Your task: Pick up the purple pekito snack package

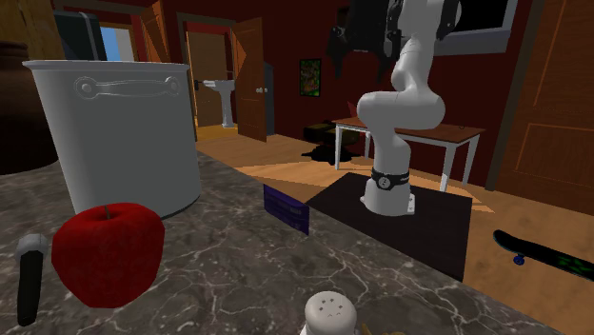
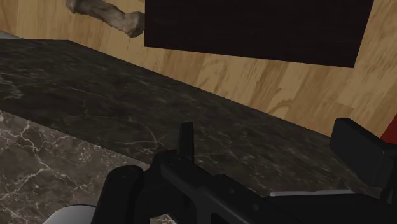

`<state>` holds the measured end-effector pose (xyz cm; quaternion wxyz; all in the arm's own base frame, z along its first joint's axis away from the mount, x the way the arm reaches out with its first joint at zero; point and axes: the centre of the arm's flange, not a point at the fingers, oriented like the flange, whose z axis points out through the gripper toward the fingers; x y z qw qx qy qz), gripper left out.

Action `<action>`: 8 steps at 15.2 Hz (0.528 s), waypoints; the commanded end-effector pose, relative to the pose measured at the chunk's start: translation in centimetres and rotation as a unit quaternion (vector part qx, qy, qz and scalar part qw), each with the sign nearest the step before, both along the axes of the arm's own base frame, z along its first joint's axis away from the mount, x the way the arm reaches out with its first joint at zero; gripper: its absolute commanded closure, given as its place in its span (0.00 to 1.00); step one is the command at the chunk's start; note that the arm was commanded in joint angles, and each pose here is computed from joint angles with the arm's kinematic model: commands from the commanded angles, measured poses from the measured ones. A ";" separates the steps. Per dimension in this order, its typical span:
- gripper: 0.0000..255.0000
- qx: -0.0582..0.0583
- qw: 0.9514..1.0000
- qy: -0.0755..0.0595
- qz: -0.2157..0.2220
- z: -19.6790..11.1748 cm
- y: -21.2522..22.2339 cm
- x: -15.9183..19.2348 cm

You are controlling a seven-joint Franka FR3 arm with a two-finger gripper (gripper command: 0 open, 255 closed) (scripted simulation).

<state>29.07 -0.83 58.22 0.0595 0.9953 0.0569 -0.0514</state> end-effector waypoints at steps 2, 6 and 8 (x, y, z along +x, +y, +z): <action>0.00 0.005 1.000 -0.002 0.023 -0.6 -0.8 0.8; 0.00 0.023 0.993 -0.010 0.117 -3.0 -3.3 4.3; 0.00 0.033 0.986 -0.014 0.164 -4.2 -4.3 6.3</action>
